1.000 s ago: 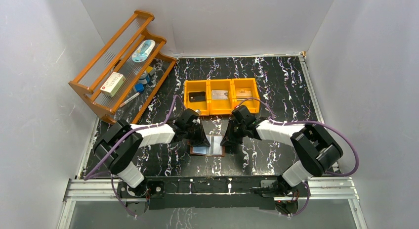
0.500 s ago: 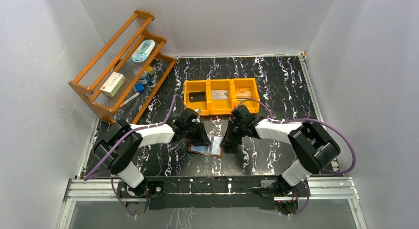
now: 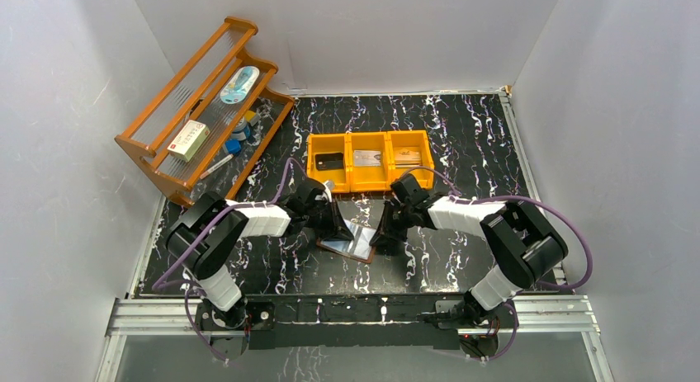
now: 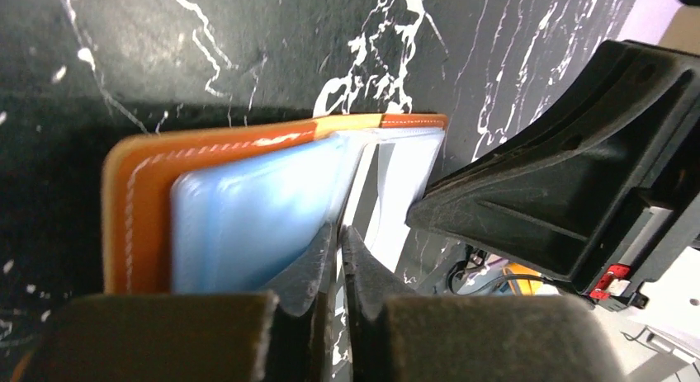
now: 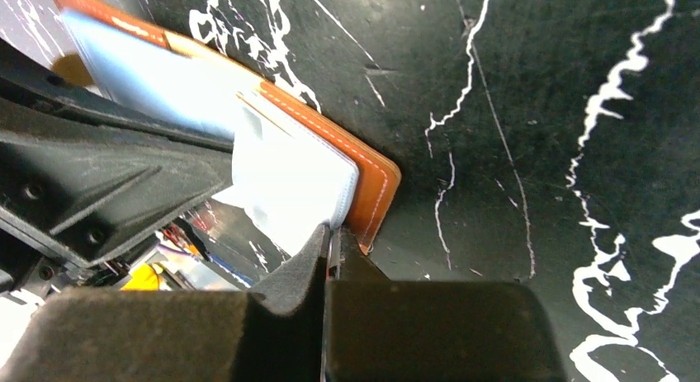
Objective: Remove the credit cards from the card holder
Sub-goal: Remove the credit card from the card holder.
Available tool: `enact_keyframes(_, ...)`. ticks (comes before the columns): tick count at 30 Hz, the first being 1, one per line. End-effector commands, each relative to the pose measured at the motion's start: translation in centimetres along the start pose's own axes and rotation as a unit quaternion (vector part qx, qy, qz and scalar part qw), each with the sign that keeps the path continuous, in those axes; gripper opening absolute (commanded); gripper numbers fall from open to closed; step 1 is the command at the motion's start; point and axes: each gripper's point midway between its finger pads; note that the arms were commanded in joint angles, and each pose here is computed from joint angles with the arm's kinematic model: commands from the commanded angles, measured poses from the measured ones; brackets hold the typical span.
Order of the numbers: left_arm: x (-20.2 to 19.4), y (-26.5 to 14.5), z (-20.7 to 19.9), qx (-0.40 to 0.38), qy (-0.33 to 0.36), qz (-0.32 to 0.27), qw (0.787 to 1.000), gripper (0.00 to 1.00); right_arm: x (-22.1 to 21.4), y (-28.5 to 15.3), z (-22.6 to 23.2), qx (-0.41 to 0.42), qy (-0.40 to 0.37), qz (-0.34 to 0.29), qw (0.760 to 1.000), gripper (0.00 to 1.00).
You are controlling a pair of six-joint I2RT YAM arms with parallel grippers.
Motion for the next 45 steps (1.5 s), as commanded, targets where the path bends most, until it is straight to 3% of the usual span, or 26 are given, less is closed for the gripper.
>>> enact_keyframes(1,-2.7,2.0,-2.3,-0.062,0.030,0.051,0.996,0.00,-1.7,2.0,-0.1,0.009,-0.014,0.023,1.000,0.03)
enact_keyframes(6,-2.7,1.6,-2.9,-0.062,0.055,0.059,0.995,0.00,-1.6,1.9,0.0,0.010,-0.015,0.021,1.000,0.04)
enact_keyframes(14,-2.1,0.1,-1.8,-0.004,0.097,0.040,0.994,0.00,-0.5,1.3,-0.7,-0.028,-0.012,-0.006,1.000,0.17)
enact_keyframes(23,-3.6,-1.3,0.7,0.024,0.076,0.045,0.996,0.00,1.0,-0.6,-3.1,-0.093,0.014,-0.049,0.994,0.18)
enact_keyframes(36,-2.6,-2.4,0.3,0.036,0.059,0.003,0.998,0.00,1.0,-1.4,0.0,-0.004,-0.003,-0.047,0.999,0.29)
enact_keyframes(45,-2.5,-3.6,0.3,0.045,0.050,-0.017,0.998,0.14,1.9,-3.5,1.9,0.015,-0.076,-0.068,0.995,0.35)
Point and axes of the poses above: each gripper's point midway between its finger pads, its own y axis out along the fingers, its own z axis along the line the jaws close on, x = y × z, and after that the axes turned 8 degrees about -y, right-handed
